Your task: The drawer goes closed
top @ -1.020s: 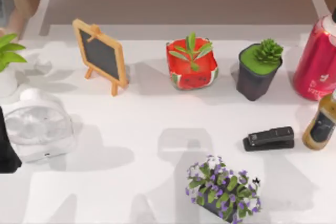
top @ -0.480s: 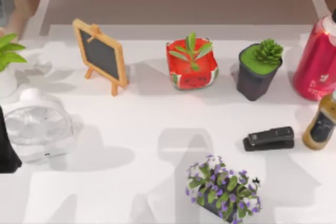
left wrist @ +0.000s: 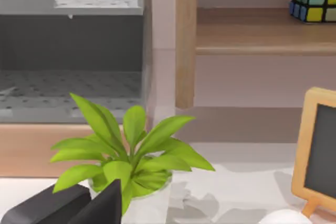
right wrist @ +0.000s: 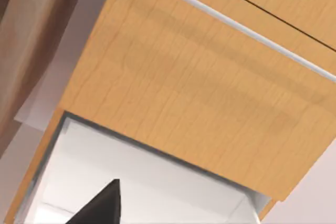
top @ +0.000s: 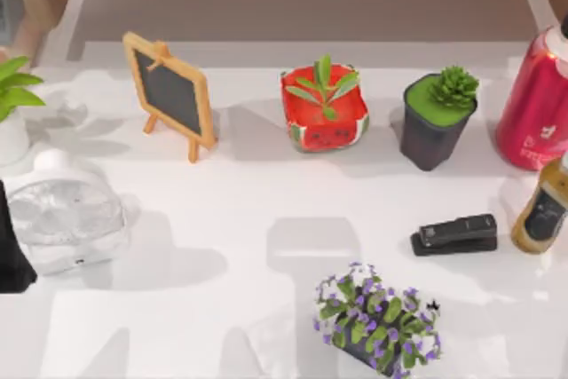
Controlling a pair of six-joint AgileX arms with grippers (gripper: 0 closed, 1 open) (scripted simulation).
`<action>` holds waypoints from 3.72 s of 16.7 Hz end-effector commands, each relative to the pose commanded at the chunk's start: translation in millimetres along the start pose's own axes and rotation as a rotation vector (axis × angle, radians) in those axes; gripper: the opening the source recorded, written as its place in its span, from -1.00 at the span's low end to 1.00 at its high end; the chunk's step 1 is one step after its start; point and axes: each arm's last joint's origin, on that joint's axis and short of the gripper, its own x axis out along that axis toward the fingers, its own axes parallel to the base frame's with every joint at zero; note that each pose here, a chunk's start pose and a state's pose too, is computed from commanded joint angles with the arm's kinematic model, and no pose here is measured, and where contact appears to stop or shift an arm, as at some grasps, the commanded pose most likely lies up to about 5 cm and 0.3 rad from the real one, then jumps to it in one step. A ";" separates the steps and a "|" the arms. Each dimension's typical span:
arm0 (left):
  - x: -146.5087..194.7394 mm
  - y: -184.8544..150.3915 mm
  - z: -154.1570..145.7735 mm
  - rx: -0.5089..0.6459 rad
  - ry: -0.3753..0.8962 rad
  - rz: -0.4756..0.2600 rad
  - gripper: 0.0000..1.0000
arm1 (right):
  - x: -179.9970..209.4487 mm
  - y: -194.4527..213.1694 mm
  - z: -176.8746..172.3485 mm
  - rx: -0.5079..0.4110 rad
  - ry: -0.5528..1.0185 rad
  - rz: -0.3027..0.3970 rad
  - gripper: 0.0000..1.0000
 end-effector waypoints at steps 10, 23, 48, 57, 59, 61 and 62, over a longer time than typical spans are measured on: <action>0.0 0.0 0.0 0.000 0.000 0.000 1.00 | 0.1 2.2 -116.4 -0.809 -0.004 0.023 1.00; 0.0 0.0 0.0 0.000 0.000 0.000 1.00 | 5.8 6.5 -140.8 -1.081 -0.069 0.026 1.00; 0.0 0.0 0.0 0.000 0.000 0.000 1.00 | 26.3 7.1 -140.5 -1.082 -0.069 0.025 -1.00; 0.0 0.0 0.0 0.000 0.000 0.000 1.00 | 45.1 6.9 -141.4 -1.075 -0.066 0.026 -1.00; 0.0 0.0 0.0 0.000 0.000 0.000 1.00 | 63.8 7.7 -140.4 -1.075 -0.067 0.026 -1.00; 0.0 0.0 0.0 0.000 0.000 0.000 1.00 | 81.0 8.9 -139.0 -1.078 -0.067 0.024 -1.00; 0.0 0.0 0.0 0.000 0.000 0.000 1.00 | 86.5 9.9 -138.8 -1.077 -0.065 0.026 -1.00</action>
